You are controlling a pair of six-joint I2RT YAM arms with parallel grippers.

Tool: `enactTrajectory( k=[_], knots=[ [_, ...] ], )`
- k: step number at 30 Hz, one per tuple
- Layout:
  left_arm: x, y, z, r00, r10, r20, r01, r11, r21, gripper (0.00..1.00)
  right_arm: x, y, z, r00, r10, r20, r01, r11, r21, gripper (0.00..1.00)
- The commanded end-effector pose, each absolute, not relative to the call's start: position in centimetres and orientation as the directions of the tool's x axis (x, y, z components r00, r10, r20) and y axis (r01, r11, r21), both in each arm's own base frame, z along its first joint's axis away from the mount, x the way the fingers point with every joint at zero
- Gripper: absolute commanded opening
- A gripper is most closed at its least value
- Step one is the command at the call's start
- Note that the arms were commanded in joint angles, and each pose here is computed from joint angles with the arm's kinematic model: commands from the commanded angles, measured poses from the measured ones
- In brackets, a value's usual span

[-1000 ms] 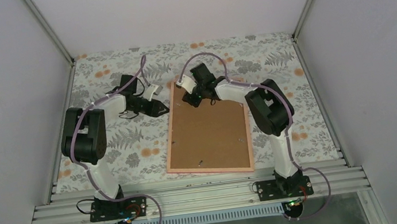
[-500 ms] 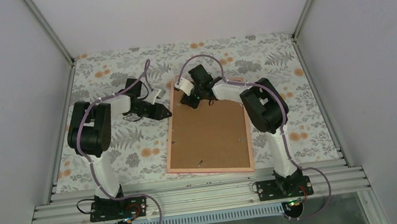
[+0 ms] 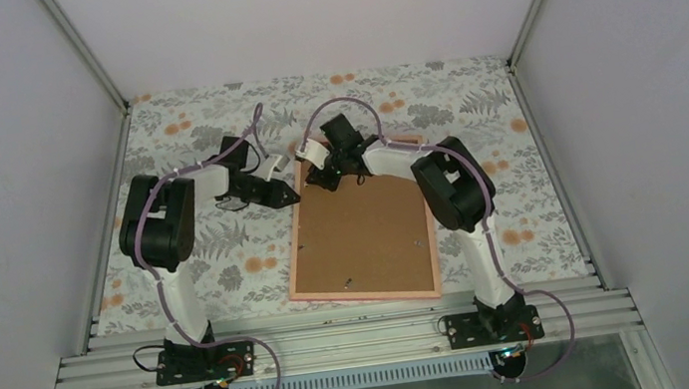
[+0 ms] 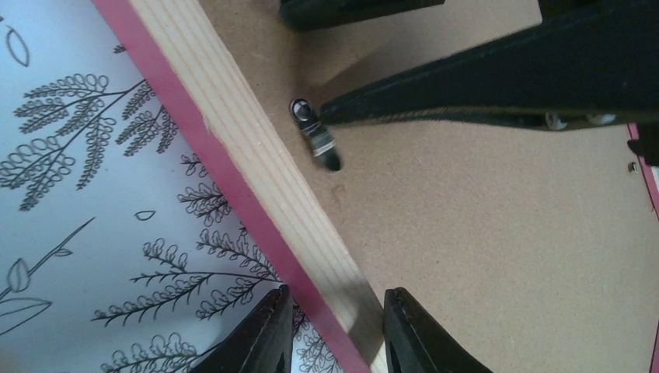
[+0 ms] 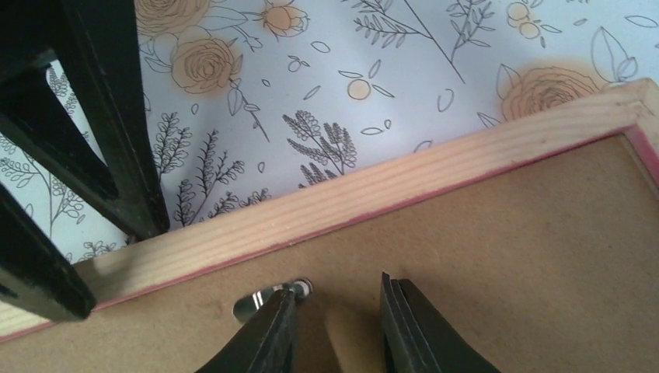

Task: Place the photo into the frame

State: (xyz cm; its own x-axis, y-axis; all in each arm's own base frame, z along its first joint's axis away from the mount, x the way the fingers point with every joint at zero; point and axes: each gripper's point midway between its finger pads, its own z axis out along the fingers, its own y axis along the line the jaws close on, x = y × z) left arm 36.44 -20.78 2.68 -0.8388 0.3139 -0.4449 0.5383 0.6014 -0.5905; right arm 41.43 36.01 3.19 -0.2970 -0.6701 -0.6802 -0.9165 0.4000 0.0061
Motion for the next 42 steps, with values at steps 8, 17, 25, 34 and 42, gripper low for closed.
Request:
enactTrajectory(
  k=[8,17,25,34,42],
  knots=[
    [35.6,-21.4,1.9,-0.840,0.332,-0.429,0.540,0.589,-0.601,0.29,38.2,36.5,-2.2,-0.362,-0.735,-0.574,-0.920,0.382,0.092,0.27],
    [34.8,-21.5,1.9,-0.839,0.337,-0.428,0.543,0.576,-0.611,0.26,40.8,35.6,-2.5,-0.446,-0.683,-0.579,-0.846,0.533,0.023,0.22],
    [34.4,-22.0,2.0,-0.833,0.347,-0.431,0.552,0.564,-0.614,0.24,40.4,34.0,-3.7,-0.507,-0.678,-0.532,-0.801,0.598,0.001,0.19],
    [35.5,-21.5,3.1,-0.823,0.323,-0.466,0.562,0.581,-0.589,0.26,40.2,36.7,3.2,-0.503,-0.557,-0.661,-0.810,0.570,0.136,0.33],
    [40.8,-19.7,10.9,-0.597,0.367,-0.713,0.730,0.616,-0.295,0.44,41.0,33.7,13.3,-0.473,-0.473,-0.743,-0.826,0.532,0.187,0.57]
  ],
)
